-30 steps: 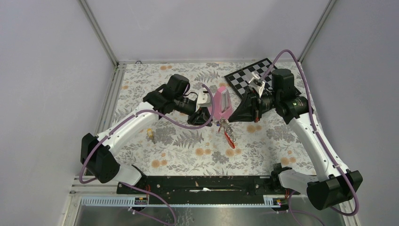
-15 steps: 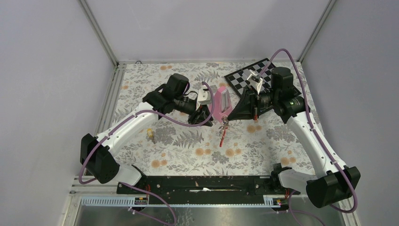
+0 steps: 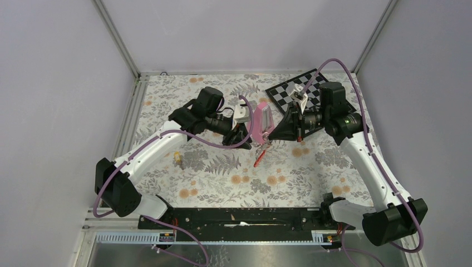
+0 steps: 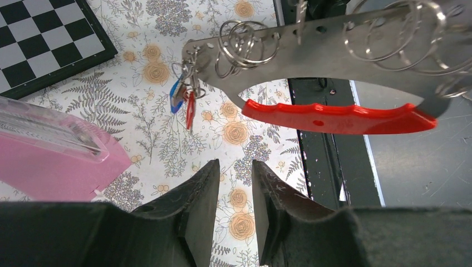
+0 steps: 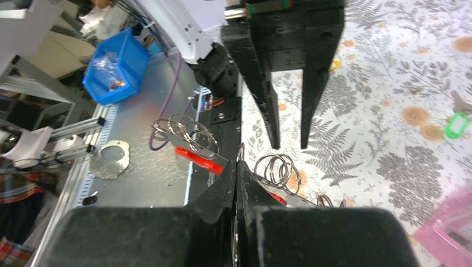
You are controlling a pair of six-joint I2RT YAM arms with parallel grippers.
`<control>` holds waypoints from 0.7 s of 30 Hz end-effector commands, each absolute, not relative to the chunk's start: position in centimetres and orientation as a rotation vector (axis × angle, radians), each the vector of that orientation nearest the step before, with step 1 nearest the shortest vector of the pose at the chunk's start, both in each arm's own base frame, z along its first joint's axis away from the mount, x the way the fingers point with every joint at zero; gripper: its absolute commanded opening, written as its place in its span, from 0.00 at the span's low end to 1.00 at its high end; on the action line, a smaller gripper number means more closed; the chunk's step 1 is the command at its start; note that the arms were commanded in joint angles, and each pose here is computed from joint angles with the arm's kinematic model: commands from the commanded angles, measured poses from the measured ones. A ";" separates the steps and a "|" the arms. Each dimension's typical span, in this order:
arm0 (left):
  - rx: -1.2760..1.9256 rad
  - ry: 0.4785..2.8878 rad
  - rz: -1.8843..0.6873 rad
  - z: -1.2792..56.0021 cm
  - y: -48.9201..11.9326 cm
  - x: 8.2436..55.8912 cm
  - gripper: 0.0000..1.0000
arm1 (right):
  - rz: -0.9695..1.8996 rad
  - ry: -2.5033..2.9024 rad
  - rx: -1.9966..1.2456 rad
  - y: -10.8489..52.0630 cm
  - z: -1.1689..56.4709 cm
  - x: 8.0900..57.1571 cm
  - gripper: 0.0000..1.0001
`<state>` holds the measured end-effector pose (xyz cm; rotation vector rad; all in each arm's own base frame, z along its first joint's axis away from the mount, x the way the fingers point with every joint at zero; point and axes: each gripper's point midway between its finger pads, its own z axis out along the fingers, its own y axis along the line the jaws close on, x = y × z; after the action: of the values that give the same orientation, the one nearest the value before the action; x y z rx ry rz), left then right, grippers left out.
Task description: Put the keys on the keyring
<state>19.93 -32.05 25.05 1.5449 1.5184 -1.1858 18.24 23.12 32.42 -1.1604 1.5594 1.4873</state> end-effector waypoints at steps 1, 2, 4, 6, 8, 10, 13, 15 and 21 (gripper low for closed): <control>1.527 1.421 -1.165 27.9 -32.3 20.2 0.35 | 1.350 1.542 -1.178 22.7 33.1 18.5 0.00; 1.525 1.418 -1.163 28.0 -32.3 20.3 0.34 | 1.333 1.554 -1.173 22.7 32.8 18.7 0.00; 1.534 1.406 -1.157 28.3 -32.3 20.3 0.35 | 1.302 1.577 -1.162 22.6 32.3 19.1 0.00; 1.550 1.388 -1.143 28.8 -32.2 20.3 0.35 | 1.282 1.597 -1.150 22.5 31.8 19.4 0.00; 1.560 1.377 -1.139 29.4 -32.2 20.2 0.36 | 1.268 1.604 -1.153 22.4 31.4 19.5 0.00; 1.563 1.356 -1.153 30.3 -32.2 19.9 0.36 | 1.264 1.604 -1.163 22.3 30.9 19.4 0.00; 1.566 1.315 -1.231 31.6 -32.4 18.9 0.36 | 1.275 1.609 -1.163 22.3 30.2 19.3 0.00; 1.579 1.278 -1.297 32.3 -32.6 18.0 0.36 | 1.290 1.617 -1.152 22.4 29.9 19.3 0.00; 1.613 1.244 -1.302 32.1 -33.3 17.3 0.38 | 1.311 1.622 -1.138 22.4 29.8 19.5 0.00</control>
<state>18.37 -32.76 30.16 1.5808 1.3560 -1.2670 19.41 22.34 28.55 -1.1234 1.6879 1.3235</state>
